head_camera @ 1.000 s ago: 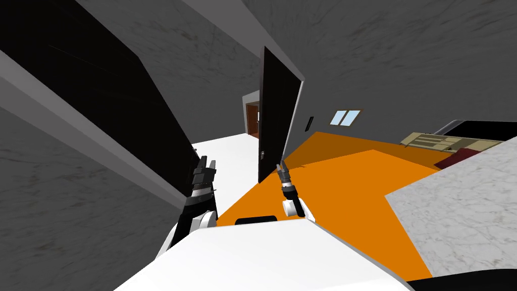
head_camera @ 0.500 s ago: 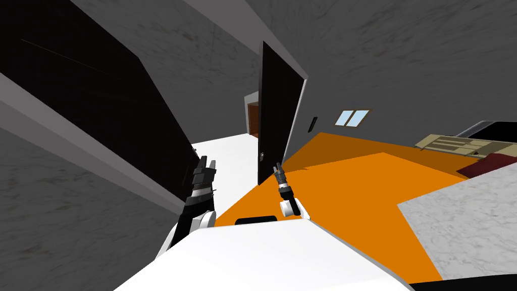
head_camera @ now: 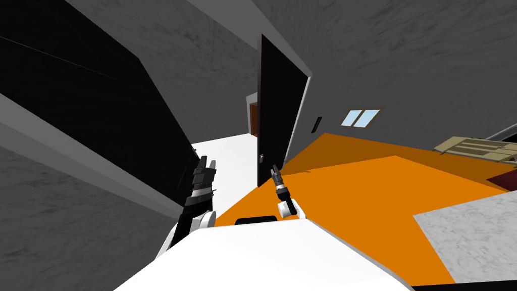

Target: Push the door open

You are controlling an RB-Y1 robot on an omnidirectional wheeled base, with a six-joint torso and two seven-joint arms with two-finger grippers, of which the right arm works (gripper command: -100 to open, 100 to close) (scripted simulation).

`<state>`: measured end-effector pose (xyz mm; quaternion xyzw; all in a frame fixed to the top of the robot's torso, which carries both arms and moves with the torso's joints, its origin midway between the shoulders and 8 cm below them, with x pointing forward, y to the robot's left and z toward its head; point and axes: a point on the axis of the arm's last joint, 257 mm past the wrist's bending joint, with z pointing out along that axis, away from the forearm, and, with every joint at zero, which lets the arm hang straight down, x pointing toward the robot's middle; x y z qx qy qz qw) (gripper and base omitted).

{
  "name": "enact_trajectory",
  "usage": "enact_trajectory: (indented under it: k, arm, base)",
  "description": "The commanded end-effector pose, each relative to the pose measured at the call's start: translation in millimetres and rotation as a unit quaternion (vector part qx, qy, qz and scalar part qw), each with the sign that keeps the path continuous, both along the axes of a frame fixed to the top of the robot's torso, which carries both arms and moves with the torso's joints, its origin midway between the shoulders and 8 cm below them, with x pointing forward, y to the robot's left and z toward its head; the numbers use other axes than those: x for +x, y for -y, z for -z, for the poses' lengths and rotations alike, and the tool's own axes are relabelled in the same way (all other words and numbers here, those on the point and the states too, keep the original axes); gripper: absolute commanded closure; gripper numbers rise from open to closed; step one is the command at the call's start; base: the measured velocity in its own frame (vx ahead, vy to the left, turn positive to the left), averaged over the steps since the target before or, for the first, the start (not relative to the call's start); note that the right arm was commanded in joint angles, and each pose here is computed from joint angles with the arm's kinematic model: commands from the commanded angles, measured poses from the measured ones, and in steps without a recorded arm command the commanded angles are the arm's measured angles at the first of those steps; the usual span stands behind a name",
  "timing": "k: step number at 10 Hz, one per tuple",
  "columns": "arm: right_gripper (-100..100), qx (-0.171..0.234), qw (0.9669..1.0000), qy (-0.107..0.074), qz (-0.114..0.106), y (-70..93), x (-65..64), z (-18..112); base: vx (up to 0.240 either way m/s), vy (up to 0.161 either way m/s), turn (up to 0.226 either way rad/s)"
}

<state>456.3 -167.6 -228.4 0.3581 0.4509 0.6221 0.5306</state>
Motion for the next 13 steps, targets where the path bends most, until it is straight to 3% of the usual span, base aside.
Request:
enact_trajectory:
  k: [1, 13]
  arm:
    - [-100, -0.002, 0.9999, -0.012, -0.006, -6.9, 1.8, 13.2]
    - [-100, -0.019, 0.9945, -0.09, -0.051, -57.7, 3.1, 92.1]
  base:
    - [0.086, -0.078, 0.074]
    - [0.074, -0.093, 0.064]
